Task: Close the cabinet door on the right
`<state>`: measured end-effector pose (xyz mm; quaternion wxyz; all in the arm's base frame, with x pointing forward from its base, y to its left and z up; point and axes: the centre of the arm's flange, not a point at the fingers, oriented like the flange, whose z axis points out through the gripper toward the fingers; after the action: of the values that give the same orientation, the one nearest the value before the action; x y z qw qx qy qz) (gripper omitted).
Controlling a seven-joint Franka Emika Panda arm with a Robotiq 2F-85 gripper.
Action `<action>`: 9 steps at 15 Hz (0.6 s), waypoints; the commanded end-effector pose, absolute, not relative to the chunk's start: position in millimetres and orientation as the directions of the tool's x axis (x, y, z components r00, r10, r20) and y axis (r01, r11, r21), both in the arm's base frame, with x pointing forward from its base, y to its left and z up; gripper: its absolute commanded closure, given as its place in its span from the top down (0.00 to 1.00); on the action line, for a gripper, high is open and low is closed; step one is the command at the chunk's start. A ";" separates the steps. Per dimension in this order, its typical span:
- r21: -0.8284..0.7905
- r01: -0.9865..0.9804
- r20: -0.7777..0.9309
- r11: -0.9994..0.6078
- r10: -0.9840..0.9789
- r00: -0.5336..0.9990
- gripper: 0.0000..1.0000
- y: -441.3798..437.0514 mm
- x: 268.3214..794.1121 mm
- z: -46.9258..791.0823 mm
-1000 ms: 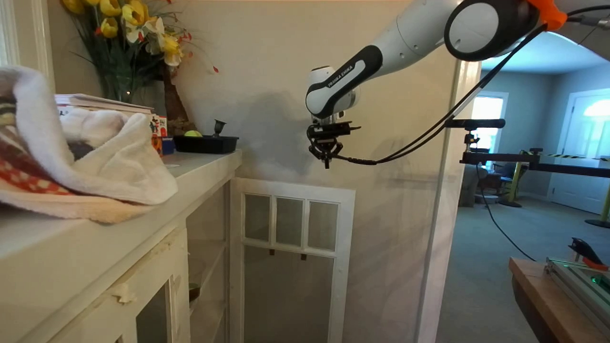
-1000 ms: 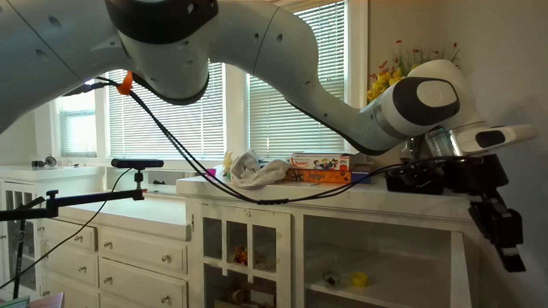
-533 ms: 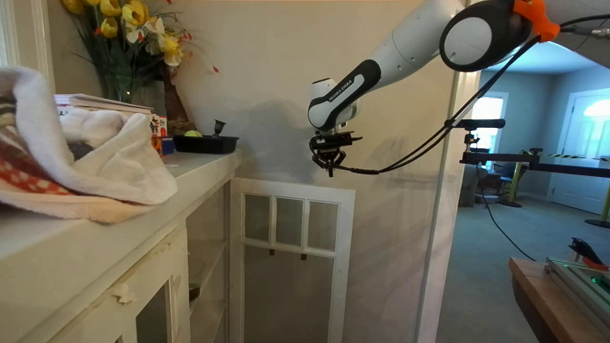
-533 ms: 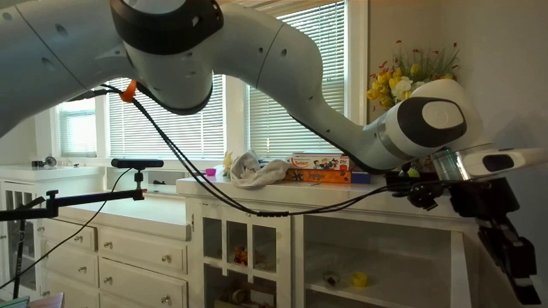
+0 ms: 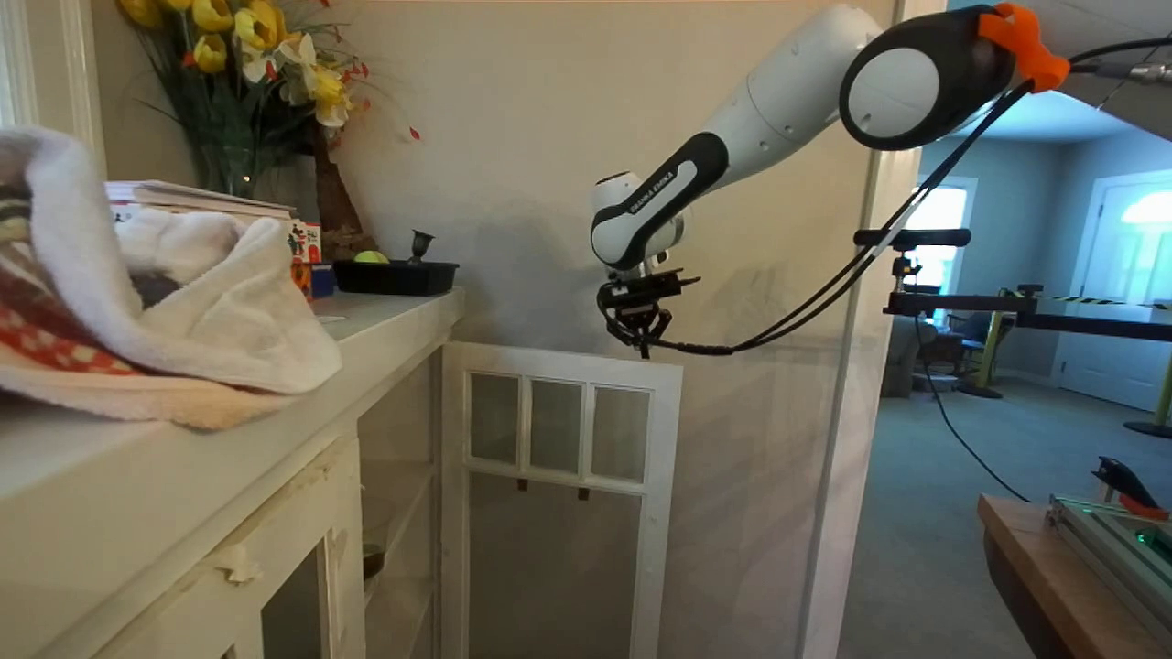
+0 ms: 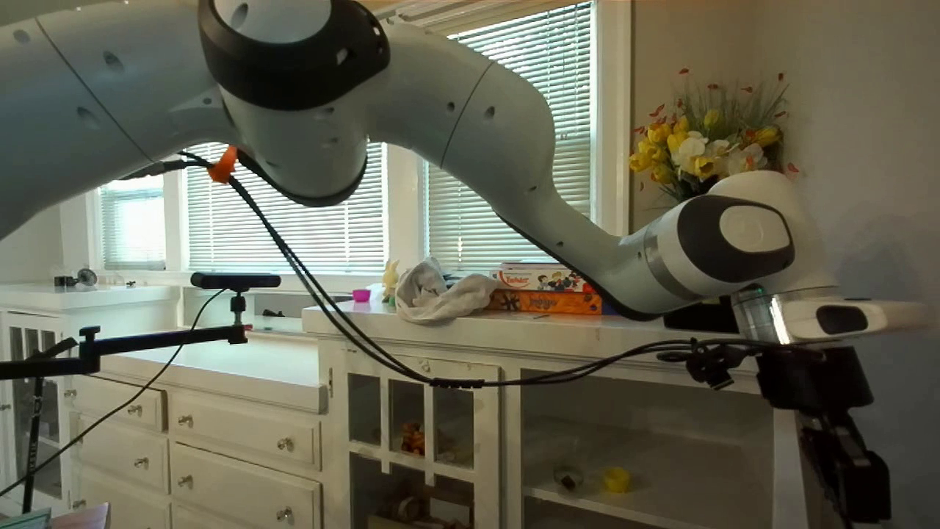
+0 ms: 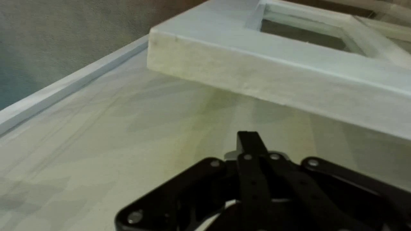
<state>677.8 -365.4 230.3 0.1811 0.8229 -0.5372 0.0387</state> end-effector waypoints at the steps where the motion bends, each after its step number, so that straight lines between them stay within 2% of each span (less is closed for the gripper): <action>1: 0.271 -0.871 0.148 -0.409 -0.877 0.458 0.00 -350.3 673.7 234.3; 9: 0.327 -0.815 -0.094 -0.479 -0.874 0.476 0.00 -332.0 672.1 226.1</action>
<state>668.8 -328.2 223.5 0.1451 0.8497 -0.4995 -0.0865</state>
